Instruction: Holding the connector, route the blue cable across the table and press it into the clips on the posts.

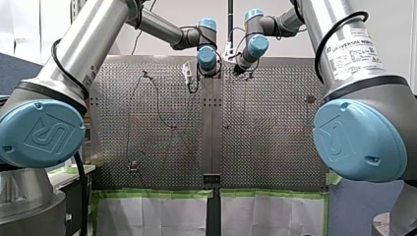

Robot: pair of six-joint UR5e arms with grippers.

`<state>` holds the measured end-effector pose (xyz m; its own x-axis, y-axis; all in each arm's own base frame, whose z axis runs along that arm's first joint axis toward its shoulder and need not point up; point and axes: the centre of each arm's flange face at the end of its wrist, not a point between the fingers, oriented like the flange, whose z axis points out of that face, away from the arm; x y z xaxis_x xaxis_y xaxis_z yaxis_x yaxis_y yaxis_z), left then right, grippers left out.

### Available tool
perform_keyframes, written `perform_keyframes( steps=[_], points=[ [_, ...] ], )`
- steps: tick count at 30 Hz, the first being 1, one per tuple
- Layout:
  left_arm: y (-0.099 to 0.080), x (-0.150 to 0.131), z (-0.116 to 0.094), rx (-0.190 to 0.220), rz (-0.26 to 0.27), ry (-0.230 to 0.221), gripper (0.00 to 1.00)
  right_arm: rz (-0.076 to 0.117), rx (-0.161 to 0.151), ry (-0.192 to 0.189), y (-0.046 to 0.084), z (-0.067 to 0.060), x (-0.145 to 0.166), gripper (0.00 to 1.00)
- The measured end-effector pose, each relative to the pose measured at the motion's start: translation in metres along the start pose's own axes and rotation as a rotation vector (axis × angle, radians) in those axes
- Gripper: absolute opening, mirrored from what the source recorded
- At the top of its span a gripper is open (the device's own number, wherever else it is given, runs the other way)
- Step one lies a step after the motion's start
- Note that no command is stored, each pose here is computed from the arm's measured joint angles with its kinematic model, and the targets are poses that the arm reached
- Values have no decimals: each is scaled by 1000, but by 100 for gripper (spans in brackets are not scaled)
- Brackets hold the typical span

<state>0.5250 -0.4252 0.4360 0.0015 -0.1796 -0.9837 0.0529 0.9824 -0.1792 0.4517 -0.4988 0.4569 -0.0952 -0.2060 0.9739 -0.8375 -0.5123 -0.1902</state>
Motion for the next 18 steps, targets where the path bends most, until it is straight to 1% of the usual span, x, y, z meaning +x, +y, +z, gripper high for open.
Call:
perform_keyframes(
  steps=[1,8,13,18],
  points=[
    [1,2,0,0,2,4,0,0,0,0,0,0,0,0],
    [3,12,-3,-3,7,22,0,1,1,0,-1,0,0,0],
    [5,15,-4,-6,-1,28,0,1,5,-3,-3,0,-2,0],
    [6,17,-4,-7,-2,33,0,1,5,-18,-4,-1,-10,0]
  ],
)
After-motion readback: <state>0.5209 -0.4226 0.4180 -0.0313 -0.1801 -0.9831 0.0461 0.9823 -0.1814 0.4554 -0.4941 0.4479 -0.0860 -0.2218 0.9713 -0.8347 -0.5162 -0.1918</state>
